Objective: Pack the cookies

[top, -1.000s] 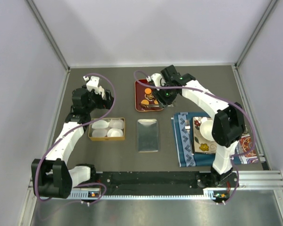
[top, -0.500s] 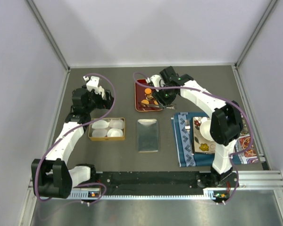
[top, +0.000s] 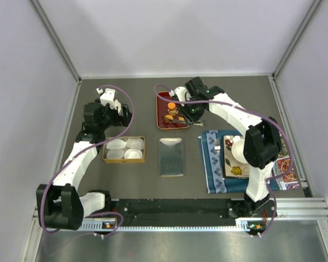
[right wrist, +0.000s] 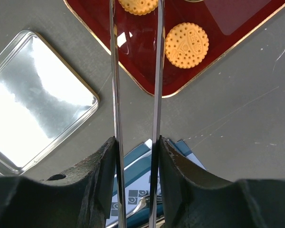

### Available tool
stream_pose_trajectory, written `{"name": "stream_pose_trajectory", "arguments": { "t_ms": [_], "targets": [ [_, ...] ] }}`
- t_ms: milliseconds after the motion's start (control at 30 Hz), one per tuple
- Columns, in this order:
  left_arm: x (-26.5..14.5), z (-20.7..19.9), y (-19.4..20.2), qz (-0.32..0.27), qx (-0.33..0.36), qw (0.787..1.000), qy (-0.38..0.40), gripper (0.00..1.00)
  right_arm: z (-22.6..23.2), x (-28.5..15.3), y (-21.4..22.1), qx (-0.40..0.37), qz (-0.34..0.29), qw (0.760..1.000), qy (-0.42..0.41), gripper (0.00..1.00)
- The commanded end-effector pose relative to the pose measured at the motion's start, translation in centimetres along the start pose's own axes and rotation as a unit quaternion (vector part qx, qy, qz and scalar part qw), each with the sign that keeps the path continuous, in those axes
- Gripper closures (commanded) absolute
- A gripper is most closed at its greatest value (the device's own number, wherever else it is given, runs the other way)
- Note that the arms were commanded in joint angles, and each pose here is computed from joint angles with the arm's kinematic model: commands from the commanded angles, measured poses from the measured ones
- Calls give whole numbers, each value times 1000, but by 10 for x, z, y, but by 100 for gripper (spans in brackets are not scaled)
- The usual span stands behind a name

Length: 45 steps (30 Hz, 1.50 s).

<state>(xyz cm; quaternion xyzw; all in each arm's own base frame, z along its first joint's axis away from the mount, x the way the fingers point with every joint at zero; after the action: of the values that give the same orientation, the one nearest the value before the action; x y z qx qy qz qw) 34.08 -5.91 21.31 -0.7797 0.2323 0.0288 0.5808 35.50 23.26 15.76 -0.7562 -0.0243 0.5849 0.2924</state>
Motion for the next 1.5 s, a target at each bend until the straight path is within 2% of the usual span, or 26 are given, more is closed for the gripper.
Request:
{"name": "stream_pose_trajectory", "arguments": {
  "t_ms": [0, 300, 467, 633, 900, 1467],
  "targets": [
    [-3, -4, -16, -30, 11, 999, 7, 1, -3, -17, -19, -15, -35, 999, 20, 65],
    [-6, -2, -22, -41, 14, 999, -4, 1, -5, -30, -29, -13, -55, 998, 25, 78],
    [-10, 1, -31, -58, 15, 998, -24, 1, -8, -45, -39, -16, -72, 997, 36, 81],
    [-13, 14, -39, -75, 8, 994, -77, 1, -10, -65, -51, -20, -94, 994, 46, 83],
    [-18, 19, -45, -85, 8, 991, -101, 1, -2, -91, -66, -34, -122, 991, 50, 86],
    [-14, 61, -86, -106, -31, 977, -181, 1, 106, -116, -135, -156, -202, 966, -31, 86]
  ]
}}
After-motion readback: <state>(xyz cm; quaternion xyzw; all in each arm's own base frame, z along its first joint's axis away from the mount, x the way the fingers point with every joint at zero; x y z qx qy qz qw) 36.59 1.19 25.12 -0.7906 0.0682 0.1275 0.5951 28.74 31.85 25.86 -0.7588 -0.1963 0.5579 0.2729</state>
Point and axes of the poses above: each gripper's point midway between its finger pads, its own x axis out along the fingers, its own z axis along the line the jaws close on, y = z × x, the point moved 4 cm from there along -x, back along the fingers, and after that the axes turned 15 degrees about -x, right-handed, at the moved point
